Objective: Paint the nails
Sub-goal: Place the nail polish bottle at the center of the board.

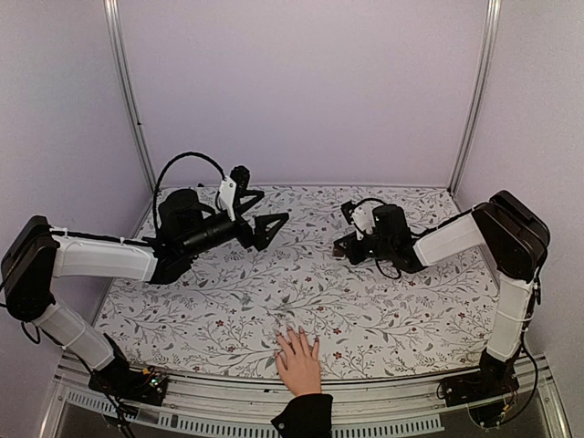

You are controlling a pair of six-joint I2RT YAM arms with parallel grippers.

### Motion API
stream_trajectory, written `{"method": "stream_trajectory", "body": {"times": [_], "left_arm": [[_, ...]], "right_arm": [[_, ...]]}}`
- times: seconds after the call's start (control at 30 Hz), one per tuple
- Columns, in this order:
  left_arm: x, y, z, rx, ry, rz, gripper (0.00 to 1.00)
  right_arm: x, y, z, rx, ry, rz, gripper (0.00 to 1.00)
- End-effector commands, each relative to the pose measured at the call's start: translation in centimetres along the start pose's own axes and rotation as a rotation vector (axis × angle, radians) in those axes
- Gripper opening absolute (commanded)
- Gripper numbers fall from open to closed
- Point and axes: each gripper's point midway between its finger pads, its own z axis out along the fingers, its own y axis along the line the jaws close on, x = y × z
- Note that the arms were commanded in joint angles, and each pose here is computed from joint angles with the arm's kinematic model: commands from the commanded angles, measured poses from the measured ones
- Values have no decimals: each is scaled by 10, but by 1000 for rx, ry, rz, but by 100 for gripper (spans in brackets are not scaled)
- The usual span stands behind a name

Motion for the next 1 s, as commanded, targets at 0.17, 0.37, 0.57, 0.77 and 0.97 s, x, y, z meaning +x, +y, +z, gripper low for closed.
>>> {"method": "stream_trajectory", "body": {"times": [0.17, 0.37, 0.57, 0.77, 0.97], "left_arm": [[-5, 8, -2, -19, -13, -2, 100], [-5, 9, -2, -23, -11, 4, 100], [-4, 9, -3, -23, -9, 4, 100], [-2, 10, -3, -26, -5, -1, 100], [-3, 11, -4, -30, -7, -2, 100]], "right_arm": [[2, -8, 0, 39, -59, -12, 8], [7, -8, 0, 38, -54, -21, 10], [14, -8, 2, 35, -41, -22, 13], [18, -8, 3, 34, -32, -26, 15], [18, -7, 1, 26, -33, -25, 33]]}}
